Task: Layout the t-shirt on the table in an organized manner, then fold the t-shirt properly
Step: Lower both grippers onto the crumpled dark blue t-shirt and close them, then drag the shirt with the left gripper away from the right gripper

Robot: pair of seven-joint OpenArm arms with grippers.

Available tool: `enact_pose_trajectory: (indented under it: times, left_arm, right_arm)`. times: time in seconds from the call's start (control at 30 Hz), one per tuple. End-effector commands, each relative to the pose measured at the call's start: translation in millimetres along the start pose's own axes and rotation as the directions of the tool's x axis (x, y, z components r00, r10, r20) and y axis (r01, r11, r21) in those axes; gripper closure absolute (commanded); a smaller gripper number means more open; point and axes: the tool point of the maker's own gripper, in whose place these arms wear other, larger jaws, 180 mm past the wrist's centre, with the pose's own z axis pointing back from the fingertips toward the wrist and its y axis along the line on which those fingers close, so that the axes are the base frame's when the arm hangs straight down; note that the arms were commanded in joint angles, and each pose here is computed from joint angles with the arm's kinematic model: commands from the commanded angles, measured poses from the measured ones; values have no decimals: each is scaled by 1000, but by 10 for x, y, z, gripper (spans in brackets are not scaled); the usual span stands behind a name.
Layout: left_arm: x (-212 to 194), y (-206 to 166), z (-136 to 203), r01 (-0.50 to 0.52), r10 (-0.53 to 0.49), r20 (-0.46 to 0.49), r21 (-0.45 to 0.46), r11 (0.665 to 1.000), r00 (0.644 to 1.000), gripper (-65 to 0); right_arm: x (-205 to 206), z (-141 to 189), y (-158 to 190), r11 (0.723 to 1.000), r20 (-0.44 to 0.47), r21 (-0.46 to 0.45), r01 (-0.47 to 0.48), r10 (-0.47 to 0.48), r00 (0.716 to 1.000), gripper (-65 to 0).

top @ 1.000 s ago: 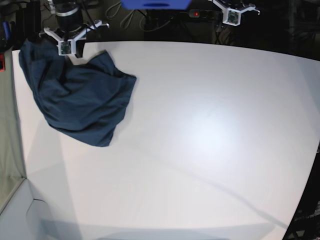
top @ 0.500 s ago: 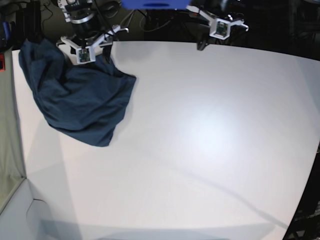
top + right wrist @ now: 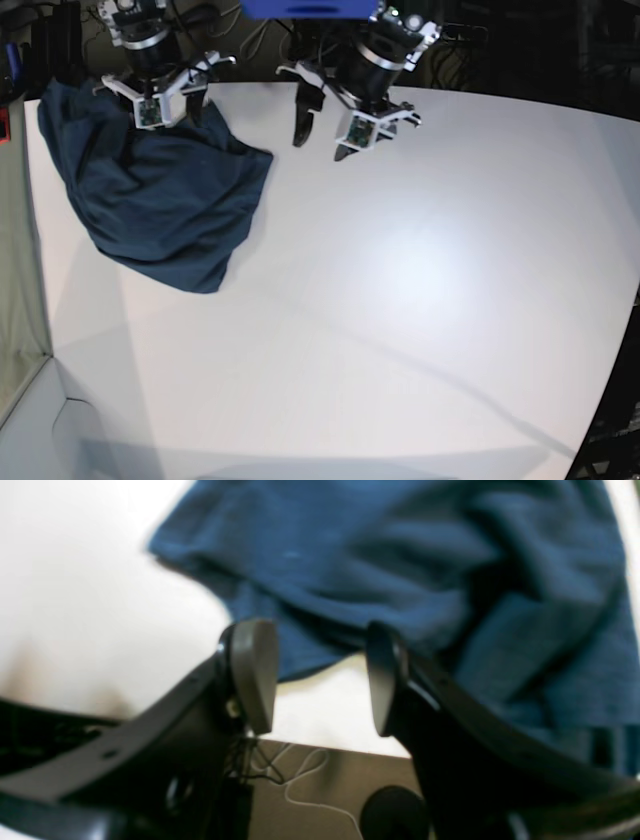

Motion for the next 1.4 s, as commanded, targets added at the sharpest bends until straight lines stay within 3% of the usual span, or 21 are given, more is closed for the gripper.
enact_pose_trajectory:
  times: [0.0, 0.33, 0.9, 1.0, 1.13, 1.27, 1.37]
  left_arm:
    - [96, -18, -35, 0, 0, 37, -7, 1000, 999, -330]
    - [-67, -400, -474, 56, -58, -10, -119, 991, 998, -330]
    - [-486, -375, -910, 79, -96, -140, -123, 989, 985, -326]
    - [-559, -357, -981, 47, -68, -169, -125, 991, 983, -246]
    - [-643, -270, -1099, -29, 3, -215, -118, 993, 977, -12]
    - [-749, -79, -1109, -69, 44, -250, -92, 993, 967, -8]
    - [-573, 148, -1067, -64, 48, -205, -71, 995, 978, -6]
  right_arm:
    - [97, 27, 7, 1000, 38, 5, -5, 4, 999, -295]
    - [97, 28, 5, 1000, 38, 5, -6, 6, 999, -295]
    - [93, 28, -48, 999, 36, 5, -35, 35, 999, -295]
    - [93, 28, -48, 999, 36, 5, -35, 35, 999, -295]
    - [99, 25, -49, 999, 38, 5, -35, 35, 999, -295]
    - [99, 25, -49, 999, 38, 5, -35, 35, 999, -295]
    - [104, 22, -53, 999, 39, 5, -36, 36, 999, -295]
